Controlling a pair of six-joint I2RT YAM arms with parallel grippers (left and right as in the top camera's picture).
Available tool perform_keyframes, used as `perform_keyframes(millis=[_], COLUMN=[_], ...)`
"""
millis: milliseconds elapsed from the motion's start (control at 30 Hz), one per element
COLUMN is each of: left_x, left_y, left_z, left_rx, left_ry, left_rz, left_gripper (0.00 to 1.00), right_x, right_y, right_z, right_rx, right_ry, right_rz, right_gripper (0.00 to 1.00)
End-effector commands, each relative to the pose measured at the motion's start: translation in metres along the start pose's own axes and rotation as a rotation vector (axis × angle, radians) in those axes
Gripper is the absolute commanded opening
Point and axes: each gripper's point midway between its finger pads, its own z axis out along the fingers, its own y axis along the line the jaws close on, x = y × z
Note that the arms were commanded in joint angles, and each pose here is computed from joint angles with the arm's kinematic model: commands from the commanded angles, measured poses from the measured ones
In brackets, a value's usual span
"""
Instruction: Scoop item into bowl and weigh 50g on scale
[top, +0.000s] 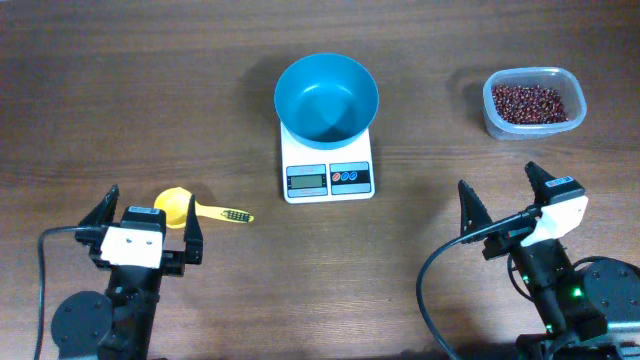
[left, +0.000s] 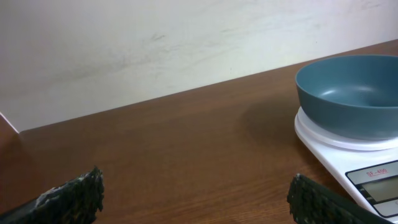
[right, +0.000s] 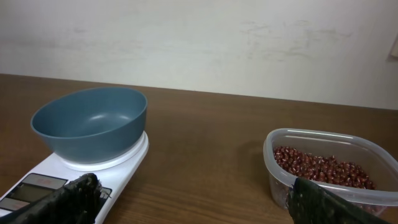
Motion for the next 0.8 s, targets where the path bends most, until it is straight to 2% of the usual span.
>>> perform_keyframes(millis=[0, 333, 467, 600, 767], left_x=[-0.001, -0.001, -0.013, -0.058, -0.13], left_y=[-0.003, -0.003, 0.0, 0.01, 0.023], left_z=[0.0, 0.0, -0.001, -0.011, -0.046], left_rx=[0.015, 0.015, 0.003, -0.01, -0.025], left_ry=[-0.008, -0.009, -0.058, -0.156, -0.239], left_rz=[0.009, 0.009, 0.015, -0.119, -0.11], left_gripper=[0.99, 0.99, 0.99, 0.99, 0.99], right_x=[0.002, 0.002, 0.002, 0.002, 0.002], right_y=[0.002, 0.002, 0.002, 0.002, 0.002], right_z=[0.0, 0.0, 0.0, 0.0, 0.0], right_rx=[-0.009, -0.009, -0.009, -0.009, -0.009], right_ry=[-0.001, -0.001, -0.001, -0.001, -0.001], right_rz=[0.003, 0.003, 0.003, 0.003, 0.003], right_gripper=[0.99, 0.99, 0.99, 0.99, 0.99])
